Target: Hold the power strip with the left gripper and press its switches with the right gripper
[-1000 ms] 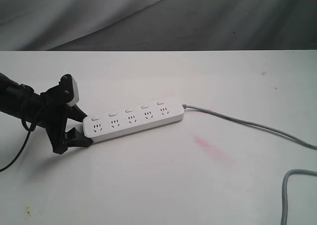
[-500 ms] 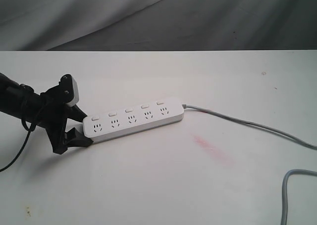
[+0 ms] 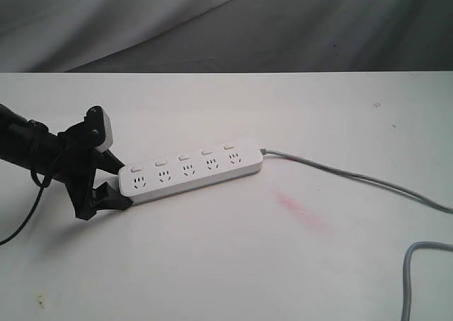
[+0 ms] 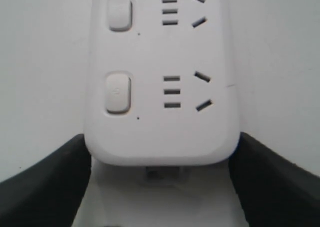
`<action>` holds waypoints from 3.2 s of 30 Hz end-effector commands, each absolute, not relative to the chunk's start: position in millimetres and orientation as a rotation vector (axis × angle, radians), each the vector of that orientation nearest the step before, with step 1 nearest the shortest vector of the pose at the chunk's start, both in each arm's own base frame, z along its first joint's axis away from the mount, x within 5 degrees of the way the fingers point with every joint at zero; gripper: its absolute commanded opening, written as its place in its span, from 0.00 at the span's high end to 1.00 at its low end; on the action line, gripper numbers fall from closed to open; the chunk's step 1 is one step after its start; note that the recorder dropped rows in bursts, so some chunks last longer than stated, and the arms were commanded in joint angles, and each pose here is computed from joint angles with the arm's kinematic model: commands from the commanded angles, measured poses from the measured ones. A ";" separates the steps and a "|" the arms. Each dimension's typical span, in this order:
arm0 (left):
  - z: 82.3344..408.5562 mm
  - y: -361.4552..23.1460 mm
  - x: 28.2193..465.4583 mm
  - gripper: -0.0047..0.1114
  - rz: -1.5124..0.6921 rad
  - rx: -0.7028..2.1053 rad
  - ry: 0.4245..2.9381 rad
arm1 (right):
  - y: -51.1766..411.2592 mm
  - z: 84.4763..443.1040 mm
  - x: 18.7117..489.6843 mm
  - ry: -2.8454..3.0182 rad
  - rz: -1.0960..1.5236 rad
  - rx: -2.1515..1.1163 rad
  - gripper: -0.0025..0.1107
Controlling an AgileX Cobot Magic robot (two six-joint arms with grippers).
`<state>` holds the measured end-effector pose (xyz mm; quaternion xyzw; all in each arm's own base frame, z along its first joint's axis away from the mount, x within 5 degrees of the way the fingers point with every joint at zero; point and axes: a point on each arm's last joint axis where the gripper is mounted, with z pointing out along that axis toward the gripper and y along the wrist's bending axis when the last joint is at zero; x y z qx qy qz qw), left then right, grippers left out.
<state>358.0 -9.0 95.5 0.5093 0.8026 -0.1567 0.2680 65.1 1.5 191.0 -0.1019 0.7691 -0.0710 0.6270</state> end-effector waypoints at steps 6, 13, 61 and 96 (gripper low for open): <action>95.8 -8.4 358.2 0.44 -0.388 1.416 2.156 | 0.9 190.6 64.8 1.761 -0.175 -0.233 0.98; 95.8 -8.4 358.2 0.44 -0.388 1.416 2.156 | 1.2 190.5 64.8 1.762 -0.161 -0.220 0.98; 95.8 -8.4 358.2 0.44 -0.388 1.416 2.156 | 195.3 268.7 401.8 1.842 0.590 -1.590 0.98; 95.8 -8.4 358.2 0.44 -0.388 1.416 2.156 | 276.2 181.1 456.1 1.699 0.463 -1.559 0.50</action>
